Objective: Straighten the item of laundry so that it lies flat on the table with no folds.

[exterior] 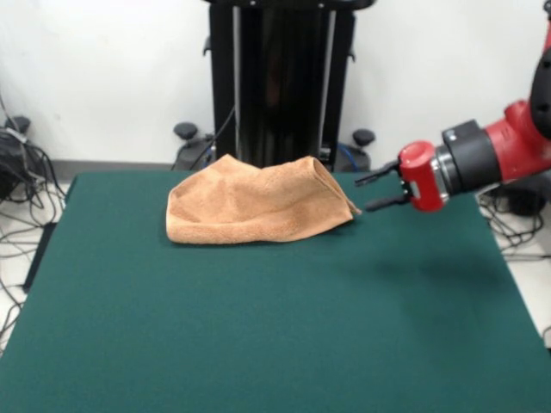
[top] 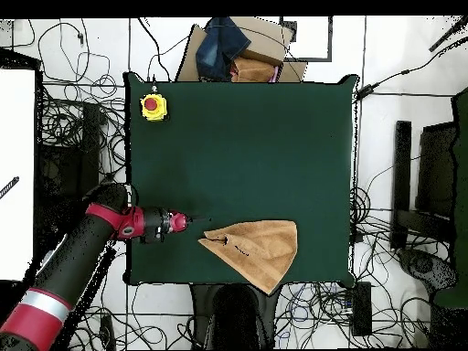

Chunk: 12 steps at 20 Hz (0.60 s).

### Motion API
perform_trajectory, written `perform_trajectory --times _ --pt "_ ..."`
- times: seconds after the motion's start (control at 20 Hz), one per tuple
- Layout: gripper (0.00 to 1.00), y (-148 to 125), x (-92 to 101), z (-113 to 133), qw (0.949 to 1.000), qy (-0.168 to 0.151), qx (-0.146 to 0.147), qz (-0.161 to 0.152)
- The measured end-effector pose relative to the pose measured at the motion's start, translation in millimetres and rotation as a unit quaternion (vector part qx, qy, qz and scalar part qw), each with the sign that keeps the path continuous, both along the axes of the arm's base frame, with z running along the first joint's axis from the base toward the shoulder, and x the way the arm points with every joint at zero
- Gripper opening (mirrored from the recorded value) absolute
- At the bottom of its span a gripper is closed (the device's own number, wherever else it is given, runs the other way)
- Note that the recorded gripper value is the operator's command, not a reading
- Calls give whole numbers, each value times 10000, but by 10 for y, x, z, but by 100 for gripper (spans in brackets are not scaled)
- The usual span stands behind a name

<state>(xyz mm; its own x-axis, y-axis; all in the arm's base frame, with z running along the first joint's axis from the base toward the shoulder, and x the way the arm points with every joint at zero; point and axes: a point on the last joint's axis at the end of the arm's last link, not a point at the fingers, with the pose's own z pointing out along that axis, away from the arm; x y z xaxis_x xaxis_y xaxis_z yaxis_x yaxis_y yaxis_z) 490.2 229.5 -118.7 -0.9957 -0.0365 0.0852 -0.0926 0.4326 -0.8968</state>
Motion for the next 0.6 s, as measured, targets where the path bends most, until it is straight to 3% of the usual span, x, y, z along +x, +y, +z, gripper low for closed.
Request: perform_trajectory --times 0.6 --pt "100 -219 -308 -298 9991 288 -299 21"
